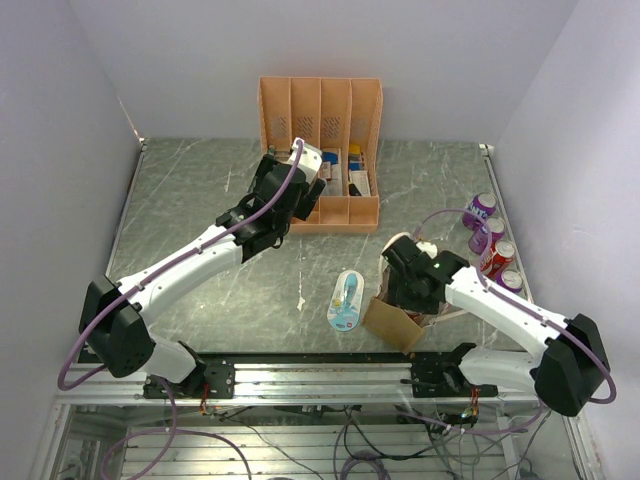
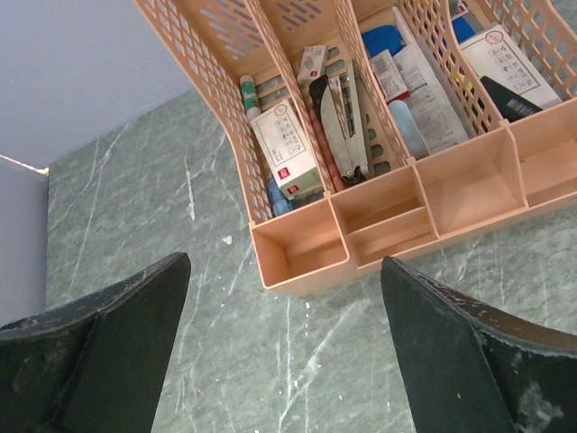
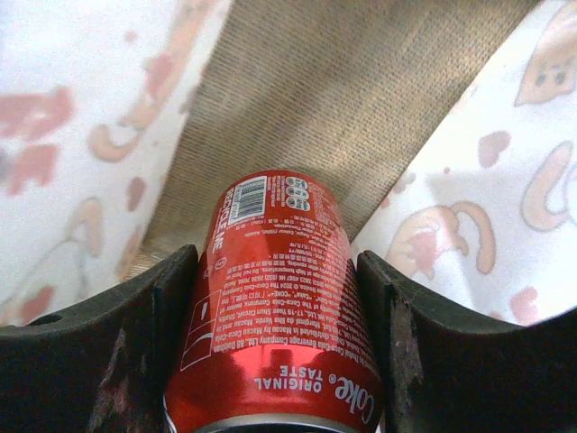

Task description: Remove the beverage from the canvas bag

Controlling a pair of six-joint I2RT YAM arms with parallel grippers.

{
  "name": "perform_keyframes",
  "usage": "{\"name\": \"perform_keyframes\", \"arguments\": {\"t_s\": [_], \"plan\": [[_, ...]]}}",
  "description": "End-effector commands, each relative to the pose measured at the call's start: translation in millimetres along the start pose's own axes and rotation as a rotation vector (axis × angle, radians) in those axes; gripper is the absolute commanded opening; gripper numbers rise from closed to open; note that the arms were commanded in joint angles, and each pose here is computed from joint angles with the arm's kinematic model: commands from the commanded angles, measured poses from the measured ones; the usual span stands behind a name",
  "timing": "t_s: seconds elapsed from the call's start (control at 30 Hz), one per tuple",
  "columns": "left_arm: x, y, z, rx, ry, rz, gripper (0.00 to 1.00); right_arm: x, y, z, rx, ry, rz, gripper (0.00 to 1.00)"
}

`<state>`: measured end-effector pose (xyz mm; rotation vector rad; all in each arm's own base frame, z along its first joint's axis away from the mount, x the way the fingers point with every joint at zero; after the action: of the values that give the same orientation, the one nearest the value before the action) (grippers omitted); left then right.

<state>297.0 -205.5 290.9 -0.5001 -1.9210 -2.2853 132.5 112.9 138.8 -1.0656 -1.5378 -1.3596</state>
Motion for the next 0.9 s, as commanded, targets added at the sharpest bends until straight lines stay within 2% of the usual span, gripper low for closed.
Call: {"name": "perform_keyframes", "arguments": {"t_s": [0.0,0.17,0.6,0.87], "plan": [[-0.4,14.6,0.2,0.033,-0.008,-0.032,0.97,26.3,24.3,1.8,-0.026,0.033,-0.149,0.08],[-0.6,14.5,-0.4,0.034,-0.012,-0.03,0.97,42.3,38.0,2.3,-0.038,0.063,-0.236,0.0],[-2.6,12.2,-2.9,0.027,-0.016,-0.022,0.97,56.2,48.2,-3.6,-0.074,0.079,-0.325,0.0],[-4.2,11.1,-3.8,0.024,-0.016,-0.014,0.97,106.5,64.4,-21.6,-0.122,0.115,-0.5,0.0]]}}
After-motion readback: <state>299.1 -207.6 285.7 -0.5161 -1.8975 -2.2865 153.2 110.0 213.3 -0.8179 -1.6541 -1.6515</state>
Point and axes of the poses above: each gripper's point midway between its finger pads, its own x axis back along the fingers, its own z axis along the line the jaws close on, y = z × x, the point moved 8 cm from there along x, back along the fingers, and after that the axes turned 12 degrees about x, right-handed, at the moved point
